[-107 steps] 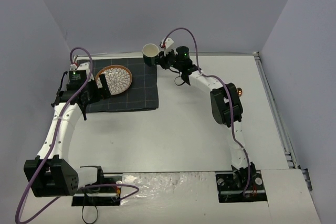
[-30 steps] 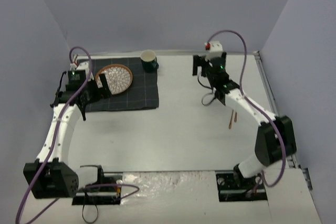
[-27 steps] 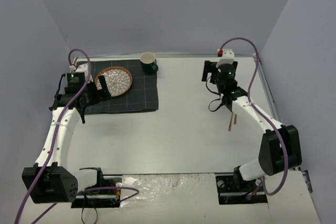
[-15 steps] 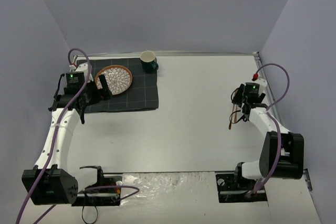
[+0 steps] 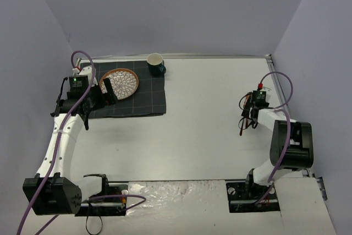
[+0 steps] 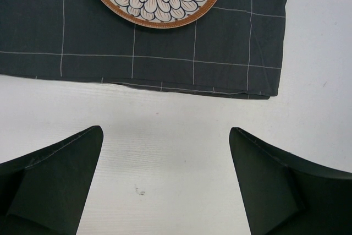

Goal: Set the dinner table for one person

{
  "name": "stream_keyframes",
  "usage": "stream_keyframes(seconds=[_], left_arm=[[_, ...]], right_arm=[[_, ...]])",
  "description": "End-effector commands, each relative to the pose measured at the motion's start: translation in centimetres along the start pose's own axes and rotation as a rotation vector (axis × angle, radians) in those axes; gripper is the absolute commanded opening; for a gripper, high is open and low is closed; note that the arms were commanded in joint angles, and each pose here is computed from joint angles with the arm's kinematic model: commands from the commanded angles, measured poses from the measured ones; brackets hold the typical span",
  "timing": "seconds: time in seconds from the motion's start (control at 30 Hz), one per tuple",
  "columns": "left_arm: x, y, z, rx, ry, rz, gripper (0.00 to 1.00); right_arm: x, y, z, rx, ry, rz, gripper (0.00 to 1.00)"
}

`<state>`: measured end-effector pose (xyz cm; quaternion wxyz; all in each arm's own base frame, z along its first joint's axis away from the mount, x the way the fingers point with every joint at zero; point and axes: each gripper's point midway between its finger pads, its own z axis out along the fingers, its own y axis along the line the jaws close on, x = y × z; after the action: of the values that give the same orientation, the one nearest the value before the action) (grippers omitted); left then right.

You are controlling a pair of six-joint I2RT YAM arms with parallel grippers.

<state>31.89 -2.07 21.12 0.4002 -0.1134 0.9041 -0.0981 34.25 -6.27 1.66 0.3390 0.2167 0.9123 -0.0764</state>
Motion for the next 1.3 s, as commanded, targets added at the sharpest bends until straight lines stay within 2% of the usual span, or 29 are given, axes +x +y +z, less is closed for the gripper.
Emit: stream_keyframes(seconds=[0.0, 0.17, 0.63, 1.1, 1.27], left_arm=[[-1.8, -0.8, -0.9, 0.035, -0.080, -0.002, 0.97], [-1.9, -0.8, -0.9, 0.035, -0.081, -0.004, 0.97], [-1.8, -0.7, -0.8, 0.028, -0.080, 0.000, 0.97], [-1.7, -0.7, -0.8, 0.025, -0.081, 0.007, 0.97], [-1.6, -0.6, -0.8, 0.023, -0.079, 0.007, 0.97]], right_arm=[[-2.6, 0.5, 0.6, -0.011, -0.059, 0.002, 0.43], [-2.6, 0.6, 1.4, -0.001, -0.045, -0.008, 0.41], [-3.9, 0.3, 3.4, -0.007, -0.035, -0.024, 0.26], [-3.6, 1.1, 5.3, -0.072, 0.007, -0.063, 0.26], [-3.1, 0.8, 5.3, -0.067, 0.029, -0.061, 0.20]])
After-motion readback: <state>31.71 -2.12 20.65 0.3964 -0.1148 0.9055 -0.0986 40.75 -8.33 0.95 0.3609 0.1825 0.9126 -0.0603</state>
